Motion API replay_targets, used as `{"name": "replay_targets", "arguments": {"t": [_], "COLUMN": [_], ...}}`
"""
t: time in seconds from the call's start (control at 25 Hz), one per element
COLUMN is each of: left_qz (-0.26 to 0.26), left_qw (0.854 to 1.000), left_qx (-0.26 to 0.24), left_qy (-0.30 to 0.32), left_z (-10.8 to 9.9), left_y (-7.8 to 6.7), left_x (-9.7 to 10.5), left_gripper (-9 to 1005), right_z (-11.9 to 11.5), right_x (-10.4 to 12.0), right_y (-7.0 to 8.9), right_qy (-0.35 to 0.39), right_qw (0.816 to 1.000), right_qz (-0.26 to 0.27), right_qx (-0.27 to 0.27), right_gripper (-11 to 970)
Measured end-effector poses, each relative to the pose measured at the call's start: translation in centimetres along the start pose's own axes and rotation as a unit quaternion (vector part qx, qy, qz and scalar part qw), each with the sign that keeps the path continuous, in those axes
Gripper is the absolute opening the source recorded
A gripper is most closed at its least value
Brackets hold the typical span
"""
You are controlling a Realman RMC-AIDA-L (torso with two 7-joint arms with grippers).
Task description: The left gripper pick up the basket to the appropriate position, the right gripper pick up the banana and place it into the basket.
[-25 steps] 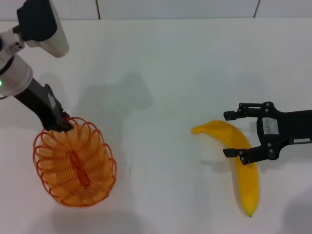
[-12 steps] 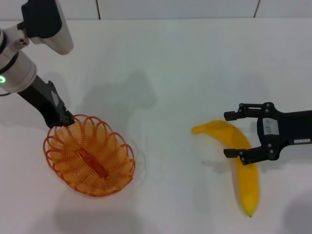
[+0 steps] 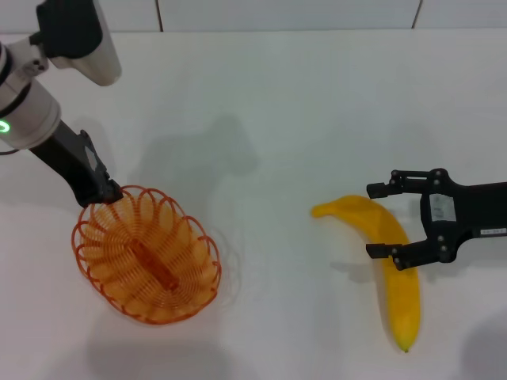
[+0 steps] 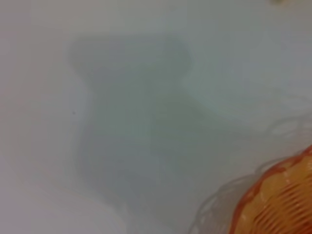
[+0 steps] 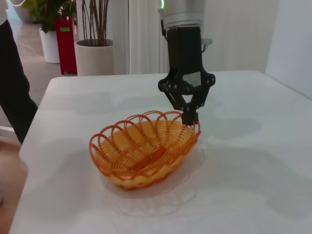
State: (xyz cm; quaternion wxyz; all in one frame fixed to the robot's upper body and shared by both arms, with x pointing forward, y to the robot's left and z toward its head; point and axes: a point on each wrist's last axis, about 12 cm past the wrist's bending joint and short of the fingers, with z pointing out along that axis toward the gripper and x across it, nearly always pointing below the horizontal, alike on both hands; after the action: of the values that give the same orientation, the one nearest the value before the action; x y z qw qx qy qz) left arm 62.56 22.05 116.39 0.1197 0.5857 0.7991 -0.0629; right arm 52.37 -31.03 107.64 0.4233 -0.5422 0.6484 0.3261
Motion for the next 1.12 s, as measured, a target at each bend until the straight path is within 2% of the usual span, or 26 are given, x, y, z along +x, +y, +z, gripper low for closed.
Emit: {"name": "replay_targets", "arguments": {"t": [0.4, 0.68, 0.72, 0.76, 0.88, 1.12], "left_qz": [-0.006, -0.093, -0.122, -0.122, -0.176, -0.228], "left_qw": [0.999, 0.993, 0.99, 0.99, 0.982, 0.97], "left_qx": [0.019, 0.028, 0.028, 0.028, 0.034, 0.055], "left_qy": [-0.039, -0.059, -0.059, -0.059, -0.059, -0.061], "left_z": [-2.9, -3.4, -3.2, -3.2, -2.7, -1.6], "left_y": [-1.2, -1.6, -1.6, -1.6, -1.5, -1.5], "left_x": [0.6, 2.1, 2.0, 2.0, 1.9, 1.1], "left_gripper": [40, 41, 41, 41, 42, 42], "right_z": [-0.3, -0.4, -0.4, -0.3, -0.1, 0.0], "right_x": [0.3, 0.3, 0.3, 0.3, 0.0, -0.1], "right_y": [0.2, 0.2, 0.2, 0.2, 0.0, 0.0], "right_qy": [0.002, 0.001, 0.001, 0.0, -0.004, -0.006], "right_qw": [1.0, 1.0, 1.0, 1.0, 1.0, 1.0], "right_qz": [0.004, 0.004, 0.004, 0.004, 0.0, -0.001], "right_qx": [0.003, 0.005, 0.005, 0.005, 0.006, 0.005], "right_gripper": [883, 883, 883, 883, 883, 883]}}
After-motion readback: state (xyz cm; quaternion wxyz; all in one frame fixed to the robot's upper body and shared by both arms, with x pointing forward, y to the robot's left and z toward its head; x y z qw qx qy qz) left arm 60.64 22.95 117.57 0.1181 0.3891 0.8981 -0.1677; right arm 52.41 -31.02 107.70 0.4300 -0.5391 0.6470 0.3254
